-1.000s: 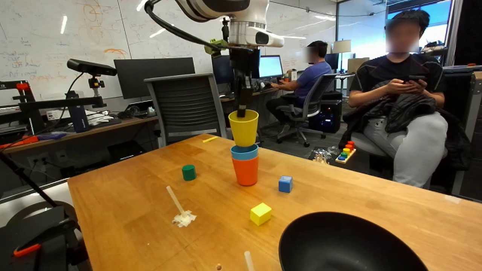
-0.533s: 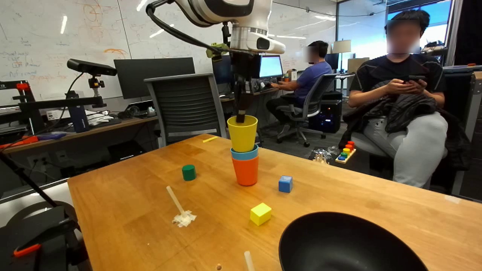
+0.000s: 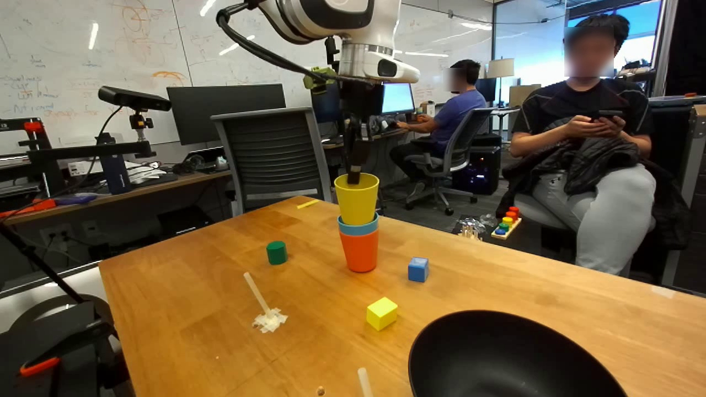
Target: Pick up the blue cup and put it in the orange cup, then pick up the yellow cup and put it in both
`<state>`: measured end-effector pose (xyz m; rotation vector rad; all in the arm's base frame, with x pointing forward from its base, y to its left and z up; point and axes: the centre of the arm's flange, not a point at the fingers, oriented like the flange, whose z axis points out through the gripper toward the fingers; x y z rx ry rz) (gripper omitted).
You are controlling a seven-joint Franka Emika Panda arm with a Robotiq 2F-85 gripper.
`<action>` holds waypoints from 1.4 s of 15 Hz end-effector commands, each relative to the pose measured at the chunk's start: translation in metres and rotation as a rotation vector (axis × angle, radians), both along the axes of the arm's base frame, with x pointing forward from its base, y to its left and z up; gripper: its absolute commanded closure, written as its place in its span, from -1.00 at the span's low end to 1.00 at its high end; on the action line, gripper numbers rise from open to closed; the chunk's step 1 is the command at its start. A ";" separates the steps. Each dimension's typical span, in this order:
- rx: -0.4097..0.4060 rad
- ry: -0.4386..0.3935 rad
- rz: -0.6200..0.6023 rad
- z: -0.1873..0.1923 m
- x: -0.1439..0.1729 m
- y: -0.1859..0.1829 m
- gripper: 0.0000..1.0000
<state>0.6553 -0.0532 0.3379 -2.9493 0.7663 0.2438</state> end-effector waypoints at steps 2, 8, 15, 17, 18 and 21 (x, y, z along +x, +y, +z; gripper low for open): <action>0.024 -0.059 0.024 -0.005 0.002 0.002 0.97; 0.032 -0.065 0.045 -0.021 0.003 0.006 0.97; 0.046 -0.037 0.088 -0.033 -0.002 0.013 0.10; 0.047 -0.038 0.097 -0.031 -0.003 0.014 -0.21; 0.047 -0.042 0.100 -0.029 -0.004 0.014 -0.39; 0.047 -0.044 0.111 -0.022 -0.007 0.014 -0.83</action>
